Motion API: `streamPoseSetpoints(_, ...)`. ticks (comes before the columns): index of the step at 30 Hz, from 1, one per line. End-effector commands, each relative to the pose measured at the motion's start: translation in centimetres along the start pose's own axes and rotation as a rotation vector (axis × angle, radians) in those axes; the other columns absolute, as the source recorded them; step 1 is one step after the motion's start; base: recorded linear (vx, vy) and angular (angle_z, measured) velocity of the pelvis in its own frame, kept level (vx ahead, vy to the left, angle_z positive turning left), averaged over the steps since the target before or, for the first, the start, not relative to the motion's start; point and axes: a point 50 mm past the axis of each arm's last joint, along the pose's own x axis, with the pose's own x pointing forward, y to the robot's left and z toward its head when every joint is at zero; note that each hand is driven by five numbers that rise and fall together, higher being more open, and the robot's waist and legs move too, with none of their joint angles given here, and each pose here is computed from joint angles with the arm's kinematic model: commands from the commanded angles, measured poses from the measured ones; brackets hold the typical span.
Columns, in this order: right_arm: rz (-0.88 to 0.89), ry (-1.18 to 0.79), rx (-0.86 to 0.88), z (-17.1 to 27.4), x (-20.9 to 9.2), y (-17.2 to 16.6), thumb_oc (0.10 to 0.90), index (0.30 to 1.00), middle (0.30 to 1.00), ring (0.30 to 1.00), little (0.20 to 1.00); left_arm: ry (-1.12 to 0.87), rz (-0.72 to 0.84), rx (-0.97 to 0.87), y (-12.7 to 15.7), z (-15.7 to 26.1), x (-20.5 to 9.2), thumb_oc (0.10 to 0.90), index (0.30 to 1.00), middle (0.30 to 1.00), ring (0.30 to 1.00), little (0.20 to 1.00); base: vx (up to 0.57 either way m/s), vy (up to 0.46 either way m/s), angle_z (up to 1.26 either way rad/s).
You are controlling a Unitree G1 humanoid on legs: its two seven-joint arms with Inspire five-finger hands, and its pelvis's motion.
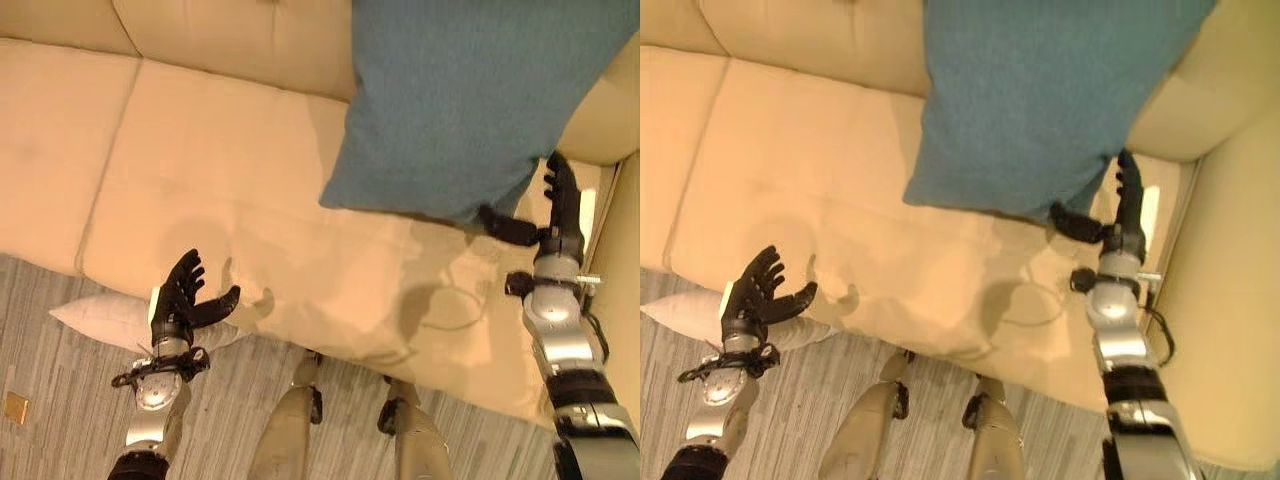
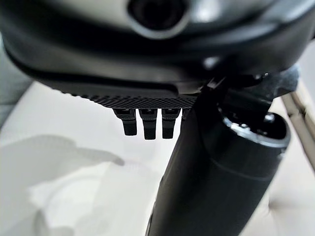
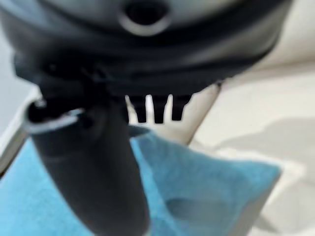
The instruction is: Pick up all the scattered cushions and arrange them neatly on the sofa.
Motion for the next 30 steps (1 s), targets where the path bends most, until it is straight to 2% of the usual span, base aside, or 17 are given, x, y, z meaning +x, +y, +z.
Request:
streamPoseSetpoints(1, 0.046, -0.055, -0.060, 0.0, -1.1, -0.2, 0.800, 0.900, 0.900, 0.900, 0.900, -0.008, 0.020, 0.028, 1.8, -0.2, -1.0, 0.800, 0.900, 0.900, 0.900, 0.900, 0.12, 0.051, -0.04)
streamPoseSetpoints(6, 0.149, 0.024, -0.057, -2.1, -3.4, 0.3, 0.800, 0.900, 0.900, 0.900, 0.900, 0.096, 0.027, 0.037, 2.1, -2.4, -2.6, 0.800, 0.900, 0.900, 0.900, 0.900, 0.10, 0.066, -0.04)
streamPoseSetpoints(7, 0.250, 0.103, -0.043, -3.8, -5.6, 1.0, 0.800, 0.900, 0.900, 0.900, 0.900, 0.177, 0.016, 0.079, 2.4, -4.0, -3.7, 0.800, 0.900, 0.900, 0.900, 0.900, 0.07, 0.078, -0.13)
streamPoseSetpoints(8, 0.250, 0.103, -0.043, -3.8, -5.6, 1.0, 0.800, 0.900, 0.900, 0.900, 0.900, 0.176, 0.016, 0.079, 2.4, -4.0, -3.7, 0.800, 0.900, 0.900, 0.900, 0.900, 0.09, 0.099, -0.09)
streamPoseSetpoints(14, 0.393, 0.307, -0.073, -8.0, -10.7, 2.6, 0.800, 0.900, 0.900, 0.900, 0.900, 0.400, 0.013, 0.079, 2.0, -8.4, -6.7, 0.800, 0.900, 0.900, 0.900, 0.900, 0.03, 0.081, -0.02)
streamPoseSetpoints(19, 0.505, 0.574, -0.110, -12.7, -16.7, 4.4, 0.800, 0.900, 0.900, 0.900, 0.900, 0.607, -0.071, 0.290, 2.8, -11.8, -9.7, 0.800, 0.900, 0.900, 0.900, 0.900, 0.03, 0.072, -0.02)
streamPoseSetpoints(20, 0.505, 0.574, -0.110, -12.7, -16.7, 4.4, 0.800, 0.900, 0.900, 0.900, 0.900, 0.607, -0.070, 0.291, 2.8, -11.8, -9.7, 0.800, 0.900, 0.900, 0.900, 0.900, -0.02, 0.045, -0.16)
streamPoseSetpoints(22, 0.530, 0.651, -0.118, -13.8, -18.5, 4.9, 0.800, 0.900, 0.900, 0.900, 0.900, 0.688, -0.059, 0.342, 3.5, -13.0, -10.8, 0.800, 0.900, 0.900, 0.900, 0.900, -0.03, 0.019, -0.21)
streamPoseSetpoints(27, 0.543, 0.801, -0.104, -15.4, -21.4, 5.9, 0.800, 0.900, 0.900, 0.900, 0.900, 0.755, -0.026, 0.416, 4.0, -13.9, -10.2, 0.800, 0.900, 0.900, 0.900, 0.900, -0.20, -0.005, 0.11)
streamPoseSetpoints(30, 0.534, 0.839, -0.086, -15.7, -22.1, 6.1, 0.800, 0.900, 0.900, 0.900, 0.900, 0.775, -0.020, 0.425, 4.0, -14.2, -10.4, 0.800, 0.900, 0.900, 0.900, 0.900, -0.18, -0.050, 0.44)
